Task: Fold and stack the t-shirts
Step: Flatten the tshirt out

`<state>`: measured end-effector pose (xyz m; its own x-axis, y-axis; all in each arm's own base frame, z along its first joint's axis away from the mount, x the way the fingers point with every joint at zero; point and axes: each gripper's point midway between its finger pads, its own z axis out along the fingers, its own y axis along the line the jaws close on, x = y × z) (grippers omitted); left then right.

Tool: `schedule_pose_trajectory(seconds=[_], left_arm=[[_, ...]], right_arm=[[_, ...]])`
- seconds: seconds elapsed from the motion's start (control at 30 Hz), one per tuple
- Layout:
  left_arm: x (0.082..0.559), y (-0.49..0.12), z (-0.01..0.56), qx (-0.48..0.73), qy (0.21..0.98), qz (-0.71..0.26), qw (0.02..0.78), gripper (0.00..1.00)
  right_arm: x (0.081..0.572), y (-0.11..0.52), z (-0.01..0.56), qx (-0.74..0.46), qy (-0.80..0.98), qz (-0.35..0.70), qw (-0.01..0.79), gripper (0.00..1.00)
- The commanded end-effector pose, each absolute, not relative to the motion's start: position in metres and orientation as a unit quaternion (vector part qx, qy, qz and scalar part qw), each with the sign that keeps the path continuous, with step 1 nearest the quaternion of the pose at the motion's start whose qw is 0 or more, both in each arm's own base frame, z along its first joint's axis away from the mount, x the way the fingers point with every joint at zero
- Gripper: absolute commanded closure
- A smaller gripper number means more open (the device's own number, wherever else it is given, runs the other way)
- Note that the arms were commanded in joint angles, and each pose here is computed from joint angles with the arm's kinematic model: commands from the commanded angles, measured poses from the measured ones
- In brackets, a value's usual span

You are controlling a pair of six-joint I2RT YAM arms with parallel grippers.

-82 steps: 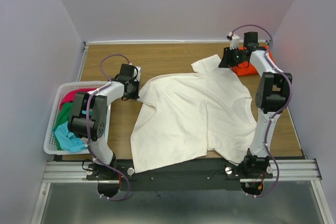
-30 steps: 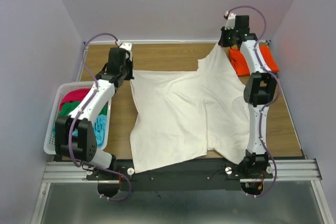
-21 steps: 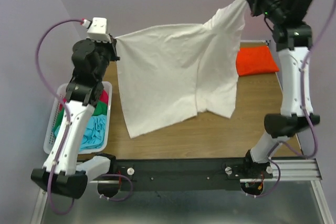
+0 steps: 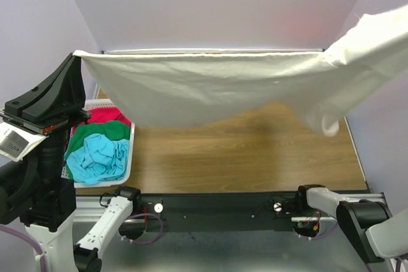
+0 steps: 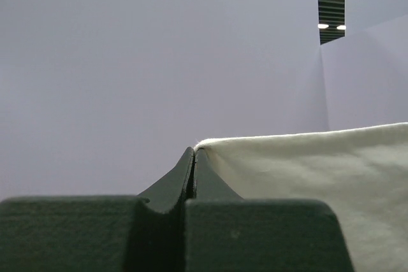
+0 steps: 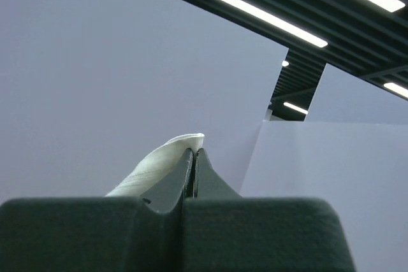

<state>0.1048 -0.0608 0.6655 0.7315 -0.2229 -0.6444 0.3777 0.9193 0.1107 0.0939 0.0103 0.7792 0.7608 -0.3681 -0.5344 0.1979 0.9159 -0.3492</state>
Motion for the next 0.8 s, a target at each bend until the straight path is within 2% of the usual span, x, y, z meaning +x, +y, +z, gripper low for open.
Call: schedule_pose_trajectory(seconds=[0.0,0.07,0.17,0.27,0.4,0.53,0.57,0.63,0.67,0.77], left_arm=[[0.117,-0.071,0.651,0.129,0.348,-0.185,0.91,1.0],[0.125,-0.073,0.642,0.128,0.359,-0.187,0.905,1.0],[0.149,-0.075,0.615,0.124,0.391,-0.183,0.893,1.0],[0.183,-0.078,0.575,0.117,0.439,-0.175,0.874,1.0],[0.242,-0.074,0.503,0.081,0.521,-0.147,0.837,1.0],[0.308,-0.063,0.419,0.035,0.617,-0.099,0.78,1.0],[0.333,-0.059,0.381,0.016,0.658,-0.078,0.749,1.0],[0.36,-0.06,0.34,0.005,0.701,-0.072,0.71,1.0],[0.386,-0.065,0.299,0.002,0.745,-0.07,0.663,1.0],[0.426,-0.073,0.238,0.002,0.802,-0.073,0.592,1.0]], right_arm=[[0.122,0.001,0.768,-0.121,0.345,-0.165,0.916,0.99],[0.132,0.002,0.762,-0.121,0.358,-0.162,0.912,0.99],[0.177,0.005,0.737,-0.131,0.407,-0.148,0.892,0.99],[0.216,0.013,0.71,-0.147,0.45,-0.126,0.872,0.99],[0.29,0.025,0.644,-0.174,0.535,-0.09,0.822,0.99],[0.373,0.041,0.545,-0.208,0.631,-0.045,0.746,0.99],[0.398,0.045,0.515,-0.212,0.657,-0.032,0.723,0.99],[0.427,0.051,0.482,-0.217,0.672,-0.015,0.708,0.99],[0.455,0.058,0.44,-0.224,0.694,0.005,0.684,0.99],[0.498,0.071,0.374,-0.23,0.727,0.048,0.645,0.99]])
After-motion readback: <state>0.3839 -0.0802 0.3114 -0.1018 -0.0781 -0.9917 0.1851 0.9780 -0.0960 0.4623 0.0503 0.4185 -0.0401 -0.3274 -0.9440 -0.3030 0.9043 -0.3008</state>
